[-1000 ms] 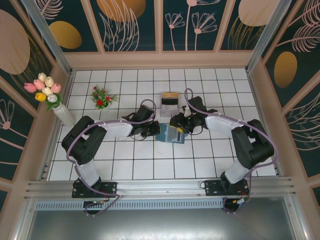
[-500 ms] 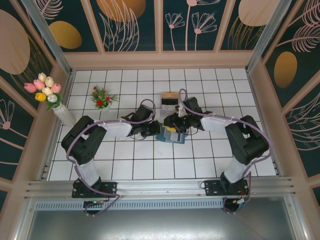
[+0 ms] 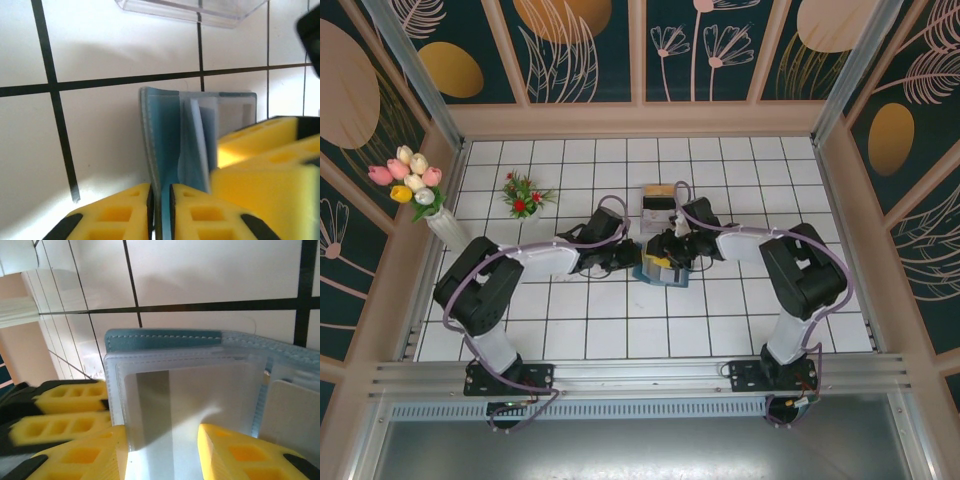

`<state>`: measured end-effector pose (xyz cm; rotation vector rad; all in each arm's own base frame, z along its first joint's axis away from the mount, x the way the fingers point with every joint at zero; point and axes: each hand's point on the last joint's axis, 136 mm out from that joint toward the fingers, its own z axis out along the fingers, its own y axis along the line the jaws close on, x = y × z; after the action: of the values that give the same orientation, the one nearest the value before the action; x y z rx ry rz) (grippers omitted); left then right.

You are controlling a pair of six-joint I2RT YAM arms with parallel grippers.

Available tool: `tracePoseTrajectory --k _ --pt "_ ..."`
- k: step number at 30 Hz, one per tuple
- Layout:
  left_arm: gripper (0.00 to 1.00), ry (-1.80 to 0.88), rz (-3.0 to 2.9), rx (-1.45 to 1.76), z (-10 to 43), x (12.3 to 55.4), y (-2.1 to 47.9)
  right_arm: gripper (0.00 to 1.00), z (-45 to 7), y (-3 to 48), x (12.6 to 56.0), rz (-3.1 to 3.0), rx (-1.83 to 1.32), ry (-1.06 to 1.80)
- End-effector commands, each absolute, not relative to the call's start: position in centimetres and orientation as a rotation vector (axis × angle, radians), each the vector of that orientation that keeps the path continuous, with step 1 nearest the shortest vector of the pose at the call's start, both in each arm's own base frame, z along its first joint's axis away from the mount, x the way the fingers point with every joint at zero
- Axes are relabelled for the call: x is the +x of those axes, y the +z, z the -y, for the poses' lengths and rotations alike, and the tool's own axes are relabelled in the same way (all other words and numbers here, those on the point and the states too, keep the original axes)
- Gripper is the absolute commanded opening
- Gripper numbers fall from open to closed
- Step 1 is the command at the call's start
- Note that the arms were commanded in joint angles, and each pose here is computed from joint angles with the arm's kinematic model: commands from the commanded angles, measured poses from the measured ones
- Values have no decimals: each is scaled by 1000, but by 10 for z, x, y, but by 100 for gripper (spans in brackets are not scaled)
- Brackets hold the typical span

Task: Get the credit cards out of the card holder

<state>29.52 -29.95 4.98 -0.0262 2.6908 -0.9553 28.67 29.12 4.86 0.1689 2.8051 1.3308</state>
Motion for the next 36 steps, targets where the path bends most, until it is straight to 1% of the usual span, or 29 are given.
tracePoseTrajectory --k 1,6,8,10,12,15,18,20,22,25,28,30,32,35,36 --pt "26 -929 -2642 -85 287 301 74 42 -292 41 290 -2824 188 1300" --pt "31 -746 -2621 -174 256 306 85 42 -294 41 293 -2827 187 1299" --pt "31 -777 -2599 -179 257 305 92 42 -295 45 295 -2820 181 1303" --pt "30 -880 -2560 -159 267 303 102 41 -295 53 298 -2801 172 1303" --pt "27 -971 -2526 -132 277 302 112 41 -292 61 301 -2781 176 1287" --pt "20 -1117 -2490 -99 293 299 124 40 -284 65 303 -2769 195 1259" --pt "11 -1225 -2453 -87 305 296 134 34 -280 58 301 -2794 214 1226" --pt "4 -1210 -2477 -104 305 296 127 28 -278 54 300 -2810 226 1212" --pt "0 -1211 -2503 -99 310 292 120 25 -277 51 300 -2822 235 1195" --pt "0 -1216 -2533 -78 321 285 113 20 -280 48 301 -2832 225 1190" --pt "0 -1198 -2569 -90 327 284 101 19 -282 44 303 -2849 222 1172" --pt "0 -1165 -2599 -106 327 285 90 14 -282 39 303 -2871 230 1152" --pt "0 -1150 -2619 -115 328 286 81 11 -278 36 304 -2881 256 1116" --pt "0 -1161 -2645 -110 333 284 71 11 -272 36 306 -2889 279 1072" --pt "0 -1139 -2676 -124 331 283 59 11 -270 37 307 -2885 284 1061"
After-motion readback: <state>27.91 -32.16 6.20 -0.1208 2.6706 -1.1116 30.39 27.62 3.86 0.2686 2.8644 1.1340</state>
